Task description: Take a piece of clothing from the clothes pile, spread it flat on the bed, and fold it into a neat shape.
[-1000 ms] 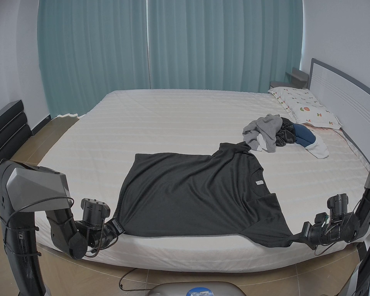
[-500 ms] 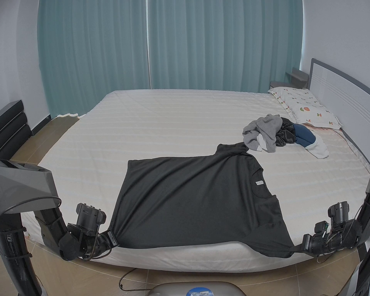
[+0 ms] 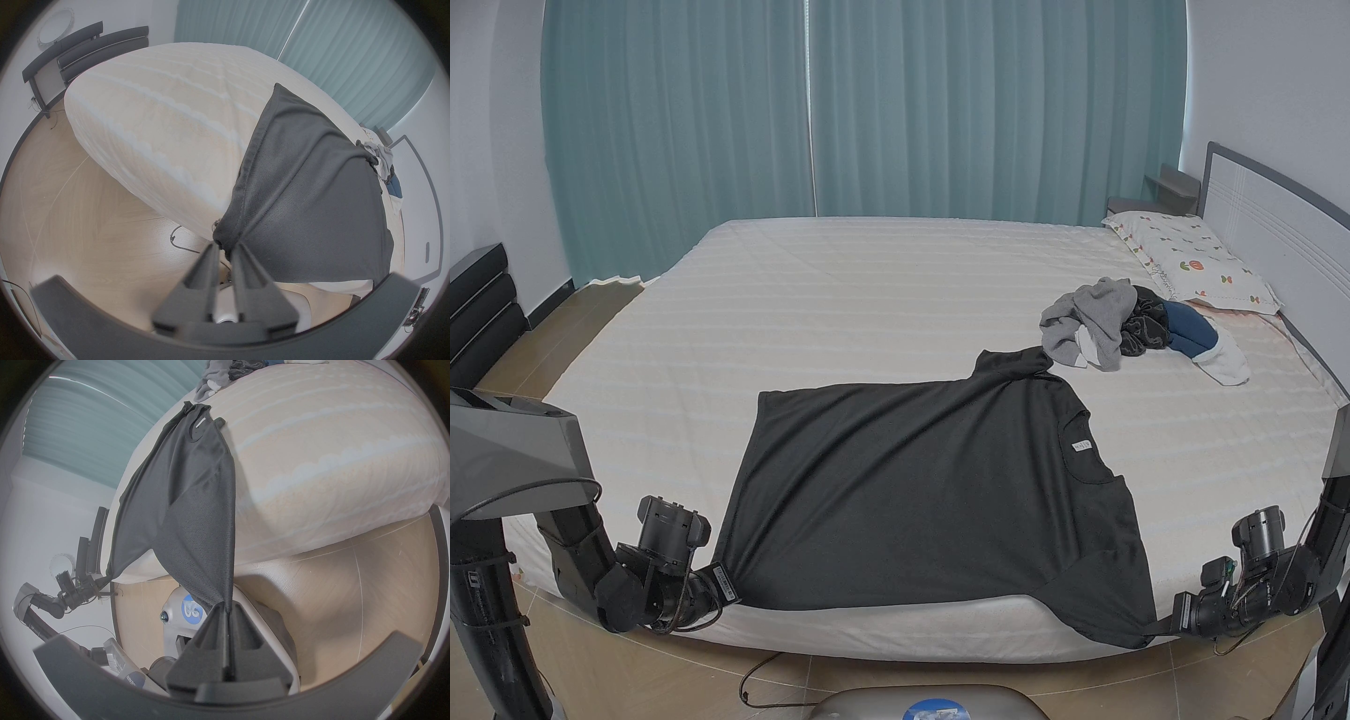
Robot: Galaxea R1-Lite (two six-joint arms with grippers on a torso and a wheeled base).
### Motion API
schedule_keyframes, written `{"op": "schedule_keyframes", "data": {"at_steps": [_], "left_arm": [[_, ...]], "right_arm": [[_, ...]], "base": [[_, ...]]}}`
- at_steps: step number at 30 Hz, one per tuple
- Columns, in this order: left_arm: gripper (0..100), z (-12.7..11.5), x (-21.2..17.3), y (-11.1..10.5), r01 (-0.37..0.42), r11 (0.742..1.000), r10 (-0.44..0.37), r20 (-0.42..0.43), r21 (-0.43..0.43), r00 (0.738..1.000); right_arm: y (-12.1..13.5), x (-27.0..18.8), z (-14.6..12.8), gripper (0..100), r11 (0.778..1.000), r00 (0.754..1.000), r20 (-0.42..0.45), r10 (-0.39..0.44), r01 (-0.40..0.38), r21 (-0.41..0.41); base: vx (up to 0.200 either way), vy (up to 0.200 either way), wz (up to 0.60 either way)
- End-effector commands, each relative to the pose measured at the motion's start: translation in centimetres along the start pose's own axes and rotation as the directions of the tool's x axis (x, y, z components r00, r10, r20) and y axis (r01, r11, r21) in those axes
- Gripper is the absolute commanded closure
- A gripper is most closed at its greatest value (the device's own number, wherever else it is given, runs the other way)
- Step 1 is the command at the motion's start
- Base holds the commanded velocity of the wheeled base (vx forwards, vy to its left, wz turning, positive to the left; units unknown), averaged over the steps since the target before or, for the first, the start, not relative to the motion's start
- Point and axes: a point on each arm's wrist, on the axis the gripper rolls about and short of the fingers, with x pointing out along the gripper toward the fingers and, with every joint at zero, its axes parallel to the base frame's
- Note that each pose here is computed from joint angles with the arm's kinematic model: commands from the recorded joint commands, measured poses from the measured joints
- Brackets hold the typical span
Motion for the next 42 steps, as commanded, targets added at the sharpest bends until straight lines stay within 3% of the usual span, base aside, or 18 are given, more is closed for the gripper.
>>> {"op": "schedule_keyframes", "data": {"at_steps": [1,7,10,18,24,35,36,42], "left_arm": [[0,-0.1,0.2,0.0,-0.001,1.000,0.001,-0.004,0.002,1.000],[0,0.0,0.1,-0.1,0.002,1.000,-0.002,0.001,0.000,1.000],[0,0.5,-0.1,0.0,0.011,1.000,-0.011,0.020,-0.015,1.000],[0,2.3,-1.1,0.2,0.127,0.988,-0.126,0.011,-0.087,0.992],[0,3.7,-0.6,0.4,0.158,0.969,-0.156,0.024,-0.192,0.987],[0,4.2,-0.5,0.5,0.176,0.962,-0.175,0.022,-0.208,0.984],[0,4.2,-0.5,0.5,0.176,0.962,-0.175,0.022,-0.208,0.984],[0,4.2,-0.5,0.5,0.176,0.962,-0.175,0.022,-0.209,0.984]], "right_arm": [[0.4,0.3,-0.4,0,1.000,1.000,-0.026,0.003,-0.004,-0.018],[0.6,0.0,-0.1,0,1.000,1.000,0.005,0.012,-0.012,-0.024],[0.4,-1.1,1.2,0,1.000,0.992,0.120,0.030,-0.029,-0.010],[1.0,-1.1,3.5,0,0.996,0.964,0.252,0.082,-0.069,-0.061],[0.3,1.4,5.1,0,0.993,0.969,0.224,0.105,-0.093,-0.067],[-1.2,5.1,6.0,0,0.991,0.953,0.275,0.125,-0.105,-0.087],[-1.2,5.2,6.0,100,0.991,0.952,0.279,0.125,-0.104,-0.089],[-1.5,5.0,5.9,100,0.992,0.949,0.293,0.115,-0.095,-0.082]], "base": [[0.000,0.000,0.00],[0.000,0.000,0.00],[0.000,0.000,0.00],[0.000,0.000,0.00],[0.000,0.000,0.00],[0.000,0.000,0.00],[0.000,0.000,0.00],[0.000,0.000,0.00]]}}
